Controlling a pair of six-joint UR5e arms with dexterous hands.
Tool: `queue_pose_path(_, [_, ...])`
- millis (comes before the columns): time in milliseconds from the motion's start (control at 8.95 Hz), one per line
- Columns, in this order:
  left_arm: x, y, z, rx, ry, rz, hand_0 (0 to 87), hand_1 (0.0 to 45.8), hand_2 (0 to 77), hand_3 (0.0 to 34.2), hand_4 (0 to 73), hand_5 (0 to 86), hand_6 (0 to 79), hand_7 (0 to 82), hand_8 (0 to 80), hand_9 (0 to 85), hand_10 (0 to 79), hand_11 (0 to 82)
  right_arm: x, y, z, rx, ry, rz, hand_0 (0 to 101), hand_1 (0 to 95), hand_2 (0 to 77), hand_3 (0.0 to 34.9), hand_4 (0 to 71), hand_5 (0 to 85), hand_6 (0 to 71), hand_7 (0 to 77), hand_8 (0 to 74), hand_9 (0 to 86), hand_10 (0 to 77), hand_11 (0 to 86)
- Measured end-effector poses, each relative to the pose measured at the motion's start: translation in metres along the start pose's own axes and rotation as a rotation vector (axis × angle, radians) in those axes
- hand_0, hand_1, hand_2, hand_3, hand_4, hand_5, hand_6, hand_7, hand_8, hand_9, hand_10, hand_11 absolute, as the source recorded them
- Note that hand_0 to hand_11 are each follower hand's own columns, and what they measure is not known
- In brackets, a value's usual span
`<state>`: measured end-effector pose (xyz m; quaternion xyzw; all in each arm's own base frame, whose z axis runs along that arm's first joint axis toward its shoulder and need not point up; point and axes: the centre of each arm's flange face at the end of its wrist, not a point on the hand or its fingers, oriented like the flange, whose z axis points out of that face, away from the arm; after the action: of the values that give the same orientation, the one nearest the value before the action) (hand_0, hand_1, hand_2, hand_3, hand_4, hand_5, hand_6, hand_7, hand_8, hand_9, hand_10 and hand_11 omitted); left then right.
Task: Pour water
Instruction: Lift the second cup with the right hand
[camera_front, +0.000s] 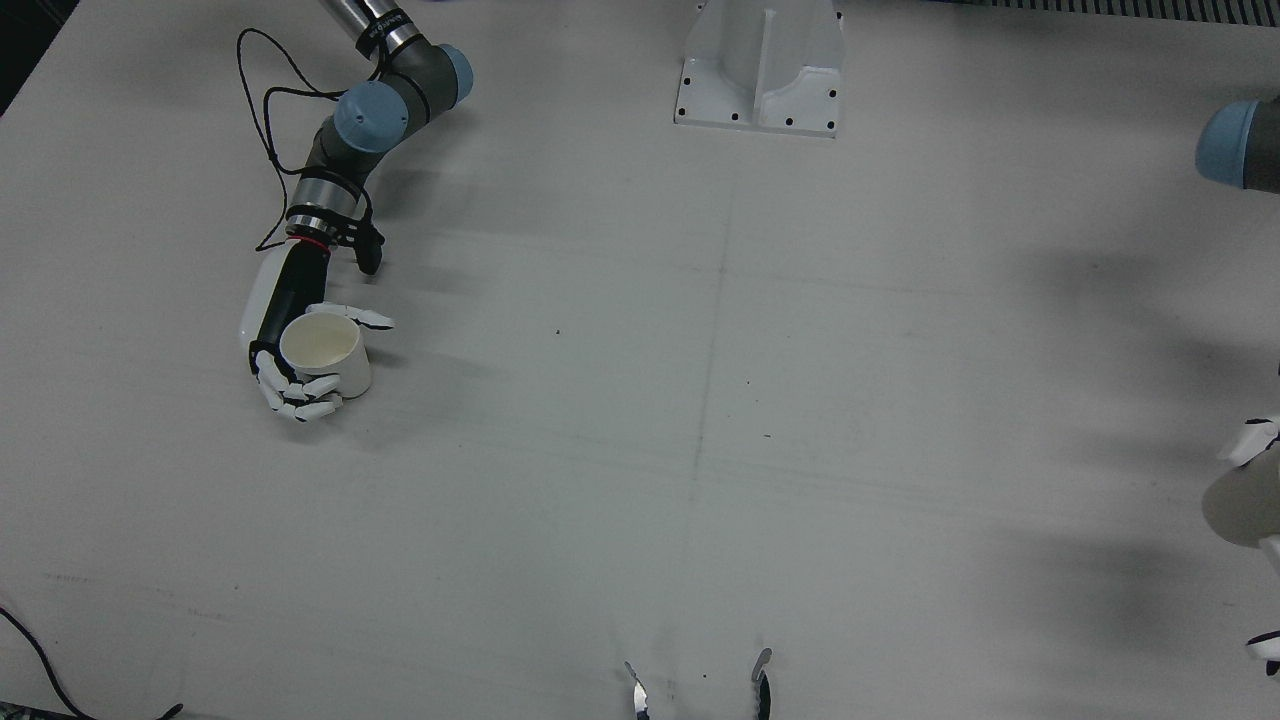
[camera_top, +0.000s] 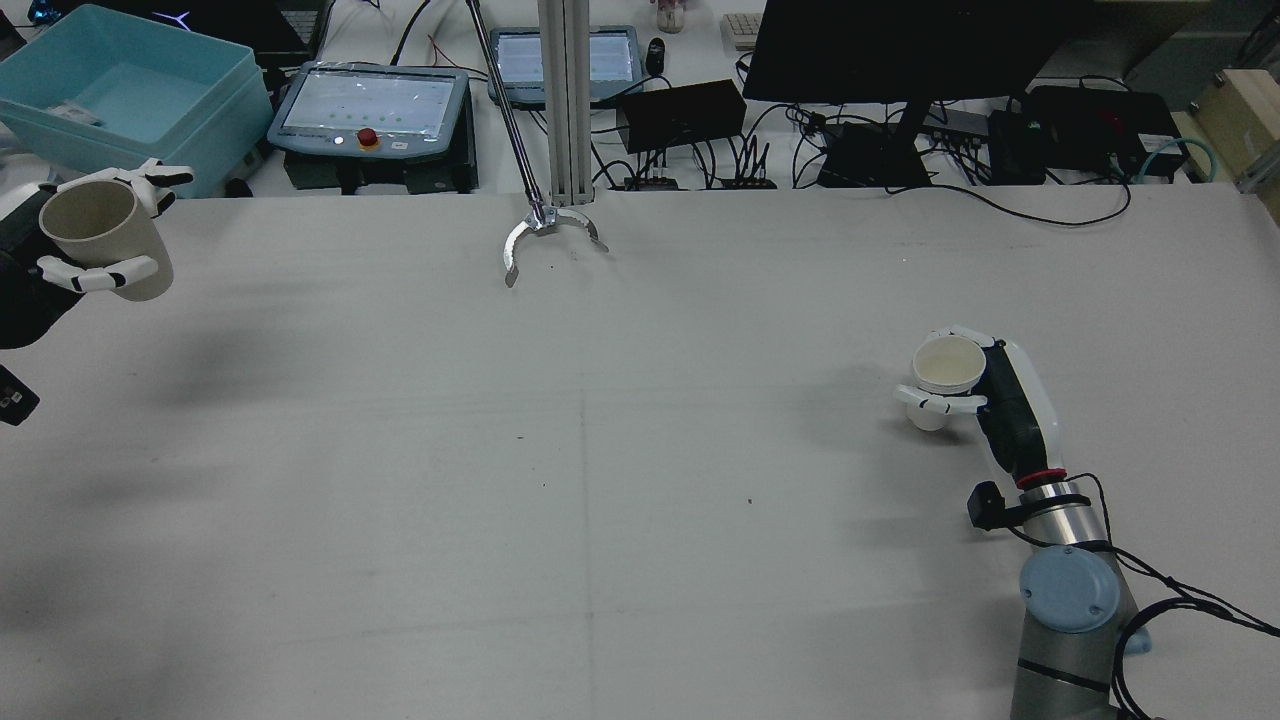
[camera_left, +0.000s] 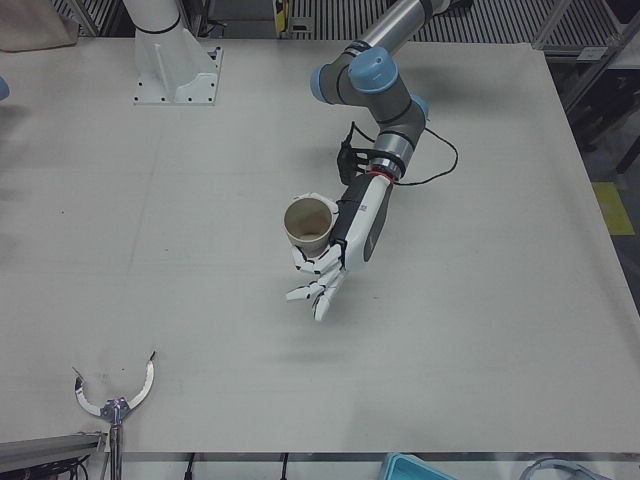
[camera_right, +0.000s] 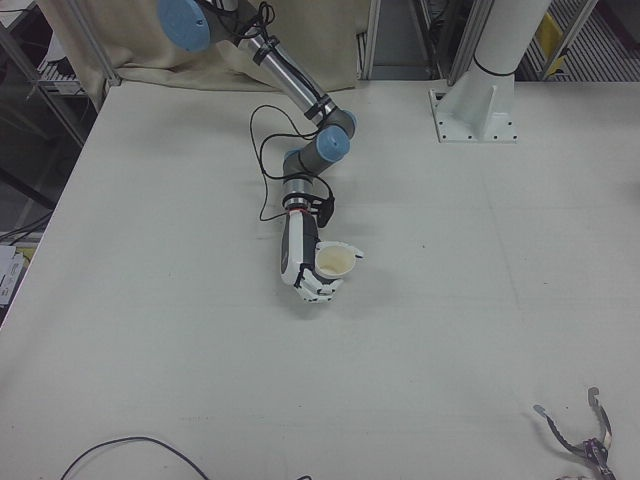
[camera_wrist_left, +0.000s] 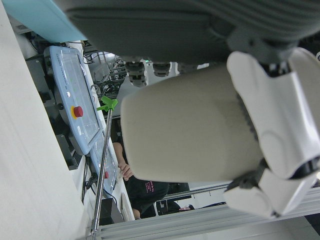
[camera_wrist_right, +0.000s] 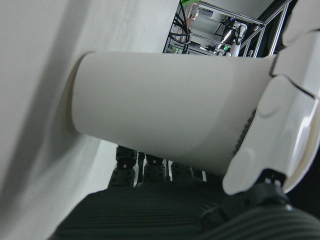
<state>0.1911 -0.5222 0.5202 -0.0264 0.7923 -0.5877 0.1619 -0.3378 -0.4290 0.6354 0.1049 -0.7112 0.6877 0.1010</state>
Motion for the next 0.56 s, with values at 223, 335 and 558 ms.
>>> queue_pose_path(223, [0.0, 0.003, 0.001, -0.006, 0.0, -0.001, 46.8, 7.1, 47.5, 0.0, 31.1, 58.4, 17.5, 22.9, 3.3, 4.4, 6.5, 9.8, -0.022, 0.012, 0.007, 0.012, -0.022, -0.016, 50, 9.8, 27.3, 0.0, 25.1, 53.5, 56.7, 57.3, 50.2, 65.4, 43.1, 63.3])
queue_pose_path(335, [-0.001, 0.007, 0.003, -0.015, 0.0, -0.003, 46.8, 7.1, 47.5, 0.0, 31.1, 58.4, 19.1, 24.5, 3.3, 4.4, 7.1, 9.8, -0.034, 0.016, 0.013, 0.015, -0.039, -0.015, 50, 9.8, 27.3, 0.0, 25.1, 53.5, 56.7, 57.3, 50.2, 65.4, 43.1, 63.3])
queue_pose_path(558, [-0.008, 0.029, 0.022, -0.05, -0.011, -0.012, 46.8, 7.1, 47.5, 0.0, 31.1, 58.4, 19.1, 24.5, 3.3, 4.4, 6.5, 9.8, -0.063, 0.025, 0.032, 0.005, -0.066, -0.019, 50, 8.7, 31.6, 0.0, 24.0, 52.9, 54.5, 55.6, 49.1, 64.4, 40.4, 58.4])
